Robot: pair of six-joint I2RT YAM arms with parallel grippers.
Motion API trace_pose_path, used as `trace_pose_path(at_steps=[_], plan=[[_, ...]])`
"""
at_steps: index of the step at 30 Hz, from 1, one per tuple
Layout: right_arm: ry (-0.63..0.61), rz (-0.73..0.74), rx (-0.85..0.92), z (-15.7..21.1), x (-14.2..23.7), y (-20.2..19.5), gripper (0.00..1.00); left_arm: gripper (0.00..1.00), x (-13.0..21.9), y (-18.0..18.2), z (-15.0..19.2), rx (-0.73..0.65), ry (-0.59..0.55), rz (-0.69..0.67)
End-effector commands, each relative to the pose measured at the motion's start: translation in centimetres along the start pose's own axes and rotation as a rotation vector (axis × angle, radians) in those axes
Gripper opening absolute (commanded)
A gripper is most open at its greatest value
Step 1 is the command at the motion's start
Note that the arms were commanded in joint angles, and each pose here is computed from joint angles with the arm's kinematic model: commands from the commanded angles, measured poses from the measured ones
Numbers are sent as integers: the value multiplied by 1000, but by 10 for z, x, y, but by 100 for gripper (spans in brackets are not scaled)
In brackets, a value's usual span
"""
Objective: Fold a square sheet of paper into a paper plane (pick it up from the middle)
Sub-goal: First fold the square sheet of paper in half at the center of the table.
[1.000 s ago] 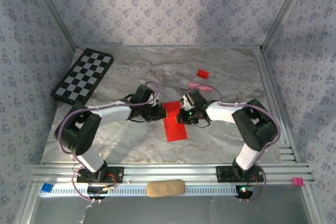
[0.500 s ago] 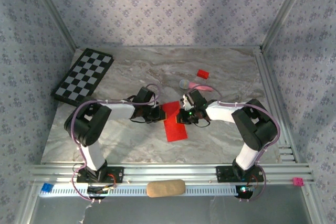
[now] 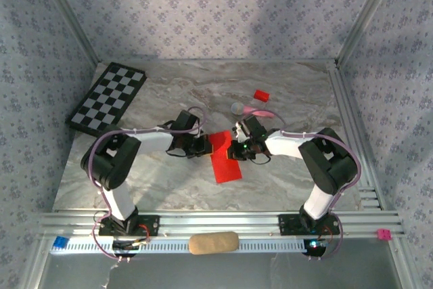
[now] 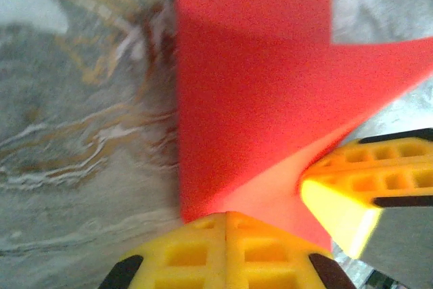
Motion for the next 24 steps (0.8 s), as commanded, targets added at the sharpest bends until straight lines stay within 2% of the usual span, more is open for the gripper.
trace_pose_path(at_steps=[1,5,16,24], plan=[[82,167,-66,25,-7,-36,0,5,14,-12,-16,-54,-34,19],[80,167,-66,26,-7,-36,0,5,7,-4,-21,-11,-38,73],[82,174,-69,29,-8,-38,0,4,-14,37,-9,77,13,-110],[74,172,-71,27,-8,-37,0,5,3,10,-27,30,-41,-33]])
Point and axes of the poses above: each hand's point on the last joint's axis, 136 mm out from that joint toward the fingers, its own x axis back along the fingers, its own y axis along the line the jaws close on, z = x × y, the point moved 6 cm from there along x, back along the fingers, and after that the axes turned 11 degrees about -x, right-handed, at the moved point
